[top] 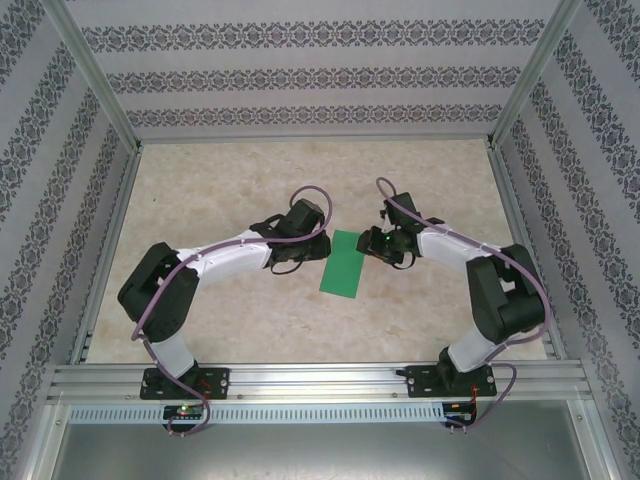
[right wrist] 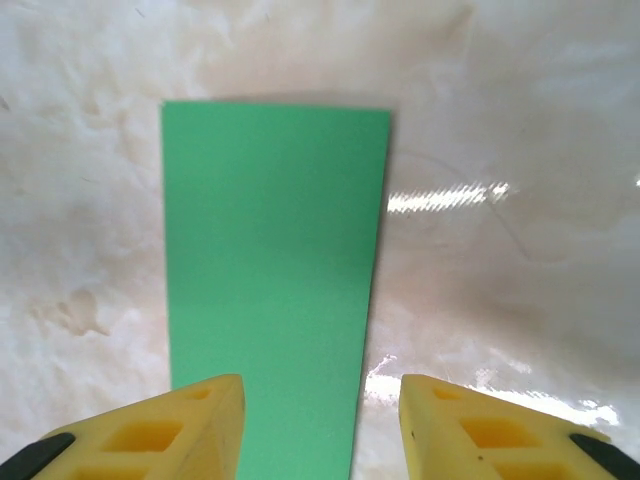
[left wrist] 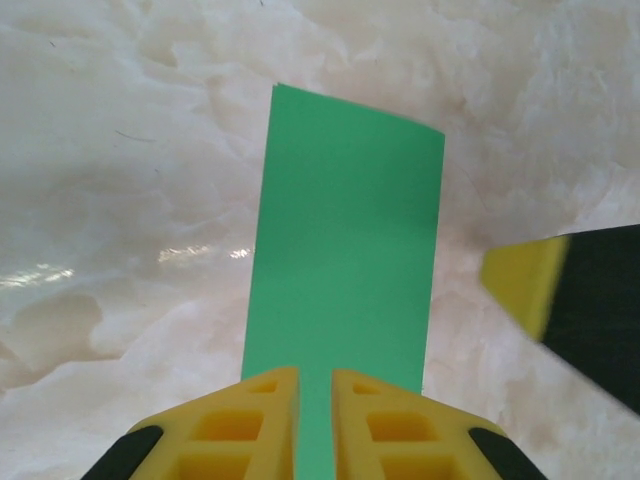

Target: Fold a paper plane with a square sheet of paper (pick it up from the middle)

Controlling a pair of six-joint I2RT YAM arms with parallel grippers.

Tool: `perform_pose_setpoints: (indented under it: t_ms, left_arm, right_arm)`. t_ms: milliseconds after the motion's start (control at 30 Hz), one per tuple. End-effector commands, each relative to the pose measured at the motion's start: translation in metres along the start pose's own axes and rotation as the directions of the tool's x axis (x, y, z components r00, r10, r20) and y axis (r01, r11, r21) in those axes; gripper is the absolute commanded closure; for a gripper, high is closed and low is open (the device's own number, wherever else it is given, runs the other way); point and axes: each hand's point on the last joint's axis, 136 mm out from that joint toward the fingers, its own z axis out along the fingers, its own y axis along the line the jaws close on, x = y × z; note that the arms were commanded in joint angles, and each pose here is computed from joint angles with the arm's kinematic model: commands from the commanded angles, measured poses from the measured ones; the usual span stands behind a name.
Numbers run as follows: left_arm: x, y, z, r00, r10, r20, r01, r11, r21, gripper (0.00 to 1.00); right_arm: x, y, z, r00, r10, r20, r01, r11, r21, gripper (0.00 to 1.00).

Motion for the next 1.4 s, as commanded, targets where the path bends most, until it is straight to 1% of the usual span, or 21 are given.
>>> perform_pose_setpoints:
  t_ms: [0, 100, 167, 233, 567, 800, 967, 1100, 1367]
  left_arm:
    - [0.003, -0.007, 0.011, 0.998, -0.04, -0.05, 0.042, 0.998, 0.043, 0.82]
    - [0.008, -0.003, 0.017, 0.996, -0.058, -0.072, 0.061, 0.998, 0.036, 0.81]
    - [0.01, -0.001, 0.02, 0.994, -0.063, -0.085, 0.066, 0.997, 0.027, 0.81]
    - [0.01, 0.003, 0.021, 0.993, -0.07, -0.091, 0.073, 0.997, 0.022, 0.81]
    - [0.009, 0.012, 0.028, 0.989, -0.095, -0.113, 0.098, 0.995, 0.02, 0.79]
    - [0.01, 0.015, 0.032, 0.988, -0.099, -0.12, 0.101, 0.995, 0.016, 0.79]
    - [0.009, 0.016, 0.034, 0.986, -0.108, -0.125, 0.111, 0.994, 0.018, 0.79]
    - [0.01, 0.017, 0.036, 0.985, -0.11, -0.136, 0.113, 0.993, 0.019, 0.79]
    - [0.01, 0.019, 0.038, 0.984, -0.11, -0.142, 0.113, 0.994, 0.013, 0.78]
  right_arm:
    - [0.005, 0.011, -0.006, 1.0, -0.001, -0.003, 0.001, 0.998, -0.066, 0.56]
    - [0.015, 0.024, 0.001, 0.999, 0.008, -0.031, -0.012, 0.991, -0.133, 0.56]
    - [0.02, 0.029, 0.007, 0.999, 0.011, -0.046, -0.018, 0.988, -0.15, 0.58]
    - [0.022, 0.026, 0.013, 0.998, 0.028, -0.051, -0.035, 0.99, -0.137, 0.6]
    - [0.028, 0.019, 0.03, 0.994, 0.041, -0.1, -0.053, 0.992, -0.115, 0.6]
    - [0.037, 0.014, 0.034, 0.992, 0.043, -0.115, -0.055, 0.993, -0.105, 0.6]
    - [0.043, 0.004, 0.033, 0.992, 0.04, -0.117, -0.047, 0.997, -0.059, 0.6]
    - [0.045, 0.004, 0.035, 0.992, 0.037, -0.122, -0.046, 0.996, -0.073, 0.6]
    - [0.048, -0.002, 0.031, 0.991, 0.042, -0.123, -0.049, 0.997, -0.056, 0.6]
